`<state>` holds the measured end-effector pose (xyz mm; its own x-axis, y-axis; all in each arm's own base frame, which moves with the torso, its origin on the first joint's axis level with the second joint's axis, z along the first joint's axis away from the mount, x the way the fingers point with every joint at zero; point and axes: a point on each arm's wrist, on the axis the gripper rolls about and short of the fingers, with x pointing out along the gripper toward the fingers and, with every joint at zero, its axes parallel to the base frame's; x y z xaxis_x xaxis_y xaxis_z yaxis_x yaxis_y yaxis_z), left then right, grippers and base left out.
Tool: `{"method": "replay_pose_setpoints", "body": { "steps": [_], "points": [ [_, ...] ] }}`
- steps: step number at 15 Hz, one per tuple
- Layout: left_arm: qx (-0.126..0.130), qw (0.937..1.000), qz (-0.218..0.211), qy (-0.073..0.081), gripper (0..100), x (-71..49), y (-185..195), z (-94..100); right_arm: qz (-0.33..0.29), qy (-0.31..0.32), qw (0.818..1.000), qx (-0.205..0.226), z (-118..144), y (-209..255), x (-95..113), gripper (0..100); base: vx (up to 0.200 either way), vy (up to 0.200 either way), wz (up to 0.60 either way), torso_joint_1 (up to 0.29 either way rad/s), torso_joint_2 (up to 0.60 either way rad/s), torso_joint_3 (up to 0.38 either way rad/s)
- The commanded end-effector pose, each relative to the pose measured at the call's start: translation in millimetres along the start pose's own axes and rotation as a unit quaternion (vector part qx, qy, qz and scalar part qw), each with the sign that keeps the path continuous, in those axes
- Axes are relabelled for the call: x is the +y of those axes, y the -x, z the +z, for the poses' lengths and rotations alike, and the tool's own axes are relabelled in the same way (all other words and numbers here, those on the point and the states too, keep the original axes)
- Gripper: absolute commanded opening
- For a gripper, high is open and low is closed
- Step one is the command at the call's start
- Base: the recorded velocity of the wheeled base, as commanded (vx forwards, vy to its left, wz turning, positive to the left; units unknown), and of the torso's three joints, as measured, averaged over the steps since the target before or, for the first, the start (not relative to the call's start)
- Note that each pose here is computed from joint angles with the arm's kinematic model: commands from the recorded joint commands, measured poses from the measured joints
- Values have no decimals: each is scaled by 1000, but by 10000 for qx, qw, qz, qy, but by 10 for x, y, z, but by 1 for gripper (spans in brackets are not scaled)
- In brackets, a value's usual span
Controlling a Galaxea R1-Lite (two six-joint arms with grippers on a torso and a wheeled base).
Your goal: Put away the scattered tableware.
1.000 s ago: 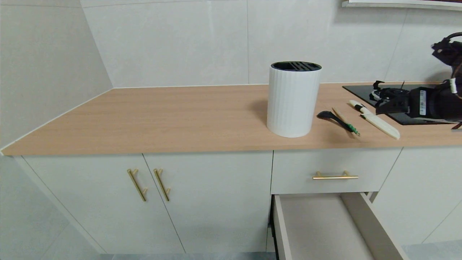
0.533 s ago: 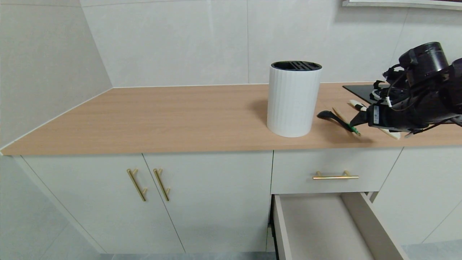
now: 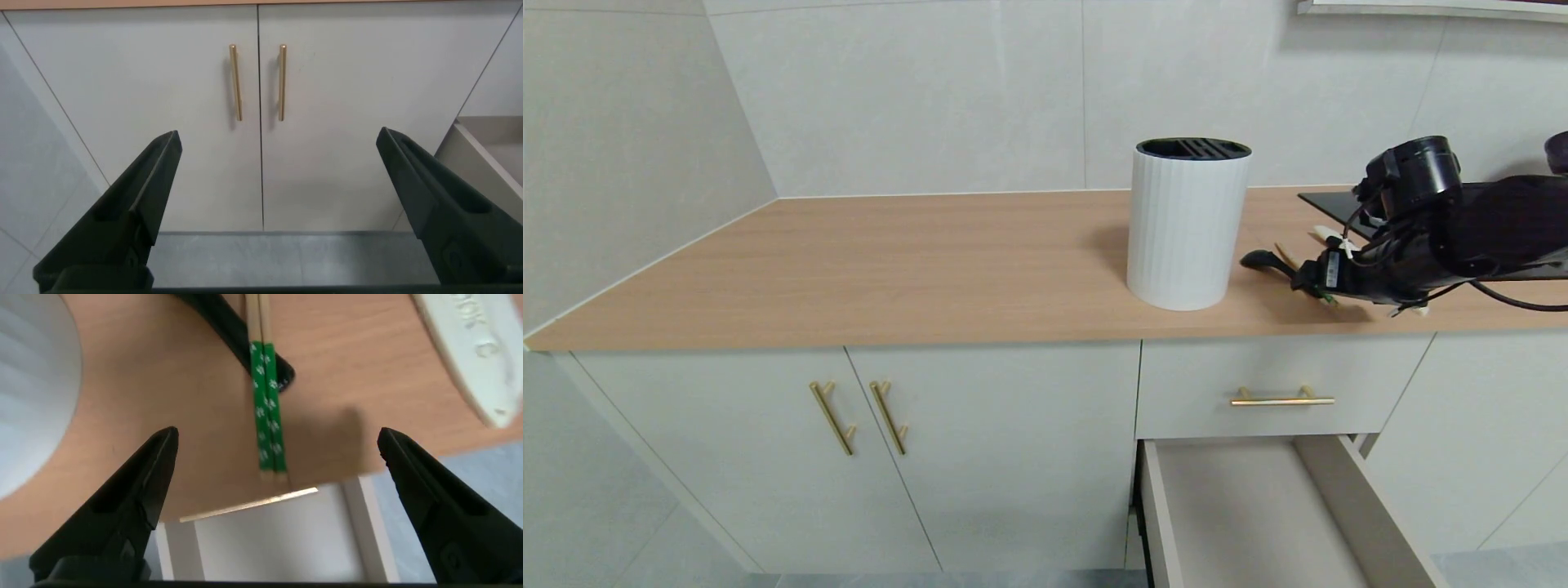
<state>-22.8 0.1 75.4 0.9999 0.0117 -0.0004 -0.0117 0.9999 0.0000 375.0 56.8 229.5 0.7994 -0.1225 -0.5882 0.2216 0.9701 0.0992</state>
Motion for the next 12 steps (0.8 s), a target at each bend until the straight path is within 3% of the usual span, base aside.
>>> {"method": "replay_pose_setpoints", "body": {
  "steps": [1, 6, 7, 12],
  "points": [
    [6, 10000, 3, 0, 100, 0, 0, -1, -15, 13, 10000, 58, -36, -93, 15, 100, 0, 0, 0, 0, 0, 0],
    [6, 10000, 3, 0, 100, 0, 0, -1, -34, 4, 10000, 54, -39, -130, 11, 100, 0, 0, 0, 0, 0, 0],
    [6, 10000, 3, 0, 100, 0, 0, -1, -32, 2, 10000, 47, -38, -130, 12, 0, 0, 0, 0, 0, 0, 0],
    [6, 10000, 3, 0, 100, 0, 0, -1, -78, -46, 10000, 12, -12, -124, -39, 0, 0, 0, 0, 0, 0, 0]
  ]
}}
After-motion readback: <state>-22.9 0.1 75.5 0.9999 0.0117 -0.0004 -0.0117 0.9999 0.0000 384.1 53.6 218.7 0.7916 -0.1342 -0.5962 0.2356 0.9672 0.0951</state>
